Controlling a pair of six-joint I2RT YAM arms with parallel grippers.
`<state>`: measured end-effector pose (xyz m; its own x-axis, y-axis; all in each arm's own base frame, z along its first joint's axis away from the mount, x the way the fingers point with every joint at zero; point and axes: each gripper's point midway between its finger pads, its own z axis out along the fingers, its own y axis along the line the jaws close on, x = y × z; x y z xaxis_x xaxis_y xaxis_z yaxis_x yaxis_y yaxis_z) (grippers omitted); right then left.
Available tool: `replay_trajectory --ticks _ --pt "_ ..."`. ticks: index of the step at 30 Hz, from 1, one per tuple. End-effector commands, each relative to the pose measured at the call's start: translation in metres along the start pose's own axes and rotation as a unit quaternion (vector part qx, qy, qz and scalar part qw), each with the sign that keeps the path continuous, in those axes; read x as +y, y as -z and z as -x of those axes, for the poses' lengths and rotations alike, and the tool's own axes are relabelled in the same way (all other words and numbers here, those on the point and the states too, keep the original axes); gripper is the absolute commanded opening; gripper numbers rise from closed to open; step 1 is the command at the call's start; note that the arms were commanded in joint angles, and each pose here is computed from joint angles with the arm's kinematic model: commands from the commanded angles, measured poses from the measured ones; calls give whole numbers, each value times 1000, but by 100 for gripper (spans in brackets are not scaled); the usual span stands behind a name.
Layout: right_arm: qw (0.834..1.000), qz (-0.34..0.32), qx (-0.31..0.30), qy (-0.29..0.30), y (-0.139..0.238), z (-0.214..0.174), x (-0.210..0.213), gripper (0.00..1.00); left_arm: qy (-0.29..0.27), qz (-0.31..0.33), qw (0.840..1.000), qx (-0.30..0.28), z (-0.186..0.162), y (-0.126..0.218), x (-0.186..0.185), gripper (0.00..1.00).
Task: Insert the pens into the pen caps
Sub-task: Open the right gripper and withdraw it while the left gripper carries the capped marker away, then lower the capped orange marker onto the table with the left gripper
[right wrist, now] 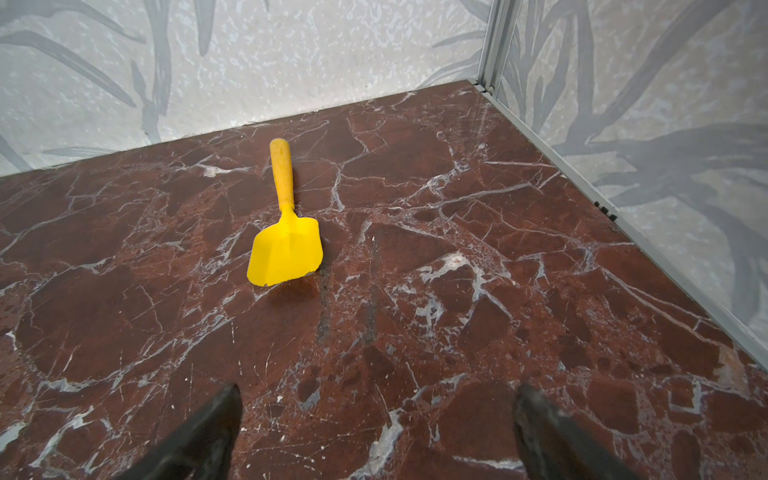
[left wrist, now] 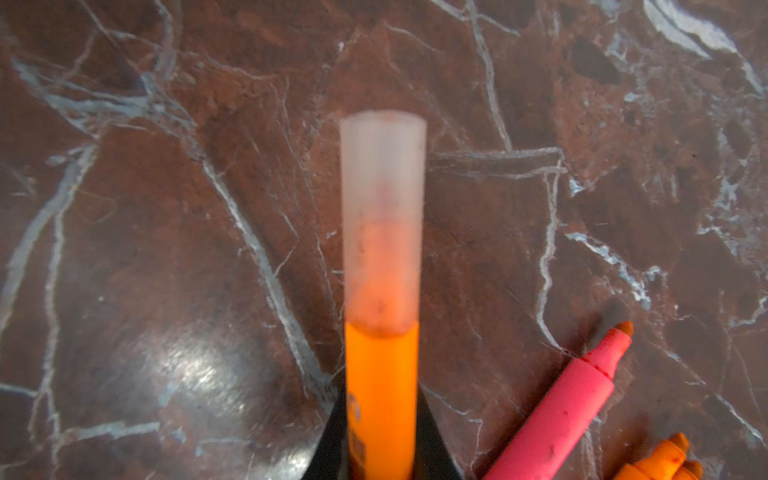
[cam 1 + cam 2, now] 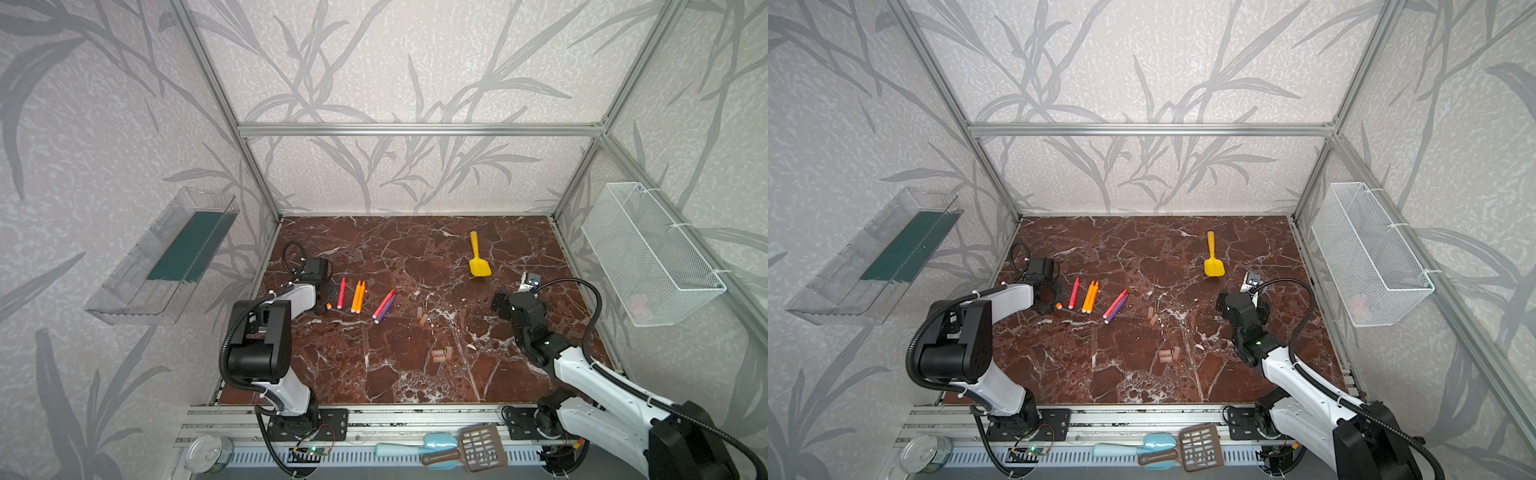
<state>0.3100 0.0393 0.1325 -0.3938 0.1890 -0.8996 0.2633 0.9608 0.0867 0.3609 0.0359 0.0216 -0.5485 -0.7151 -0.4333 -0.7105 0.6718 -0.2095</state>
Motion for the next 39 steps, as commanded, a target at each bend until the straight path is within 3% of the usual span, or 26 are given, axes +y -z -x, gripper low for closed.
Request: replay_trajectory --ticks 1,5,14,19,22,24,28,30,31,32,34,37,39 --pt "1000 -1 -22 -19 0 19 4 99 22 31 999 -3 0 4 14 0" --pt "999 3 -27 -23 2 20 3 99 13 31 999 31 -7 -2 8 0" --pt "999 9 -39 -38 8 20 -4 99 10 34 999 22 -2 2 8 36" --pt "998 10 -43 -46 10 19 -7 99 6 24 1000 14 4 9 3 42" --pt "998 13 -47 -48 12 20 -8 99 7 15 1000 4 15 23 -2 44" --pt "998 13 -47 -49 12 20 -8 99 8 15 1000 -6 25 42 -4 51" --pt "998 15 -44 -50 11 19 -8 99 35 31 999 -28 43 81 1 56" --pt "998 16 -44 -51 12 19 -9 99 30 2 999 -45 51 99 -7 56" --pt "997 18 -46 -52 13 19 -9 99 38 -18 998 -56 54 102 -10 51" --pt "997 19 -47 -53 13 19 -9 99 33 -55 995 -71 56 105 -19 46" --pt "997 21 -48 -55 13 18 -9 99 6 -132 985 -107 56 107 -35 46" --pt "997 22 -47 -55 13 17 -9 99 -61 -272 951 -135 43 129 -65 57" --pt "997 25 -47 -56 14 17 -9 99 -94 -357 919 -135 25 151 -80 56"
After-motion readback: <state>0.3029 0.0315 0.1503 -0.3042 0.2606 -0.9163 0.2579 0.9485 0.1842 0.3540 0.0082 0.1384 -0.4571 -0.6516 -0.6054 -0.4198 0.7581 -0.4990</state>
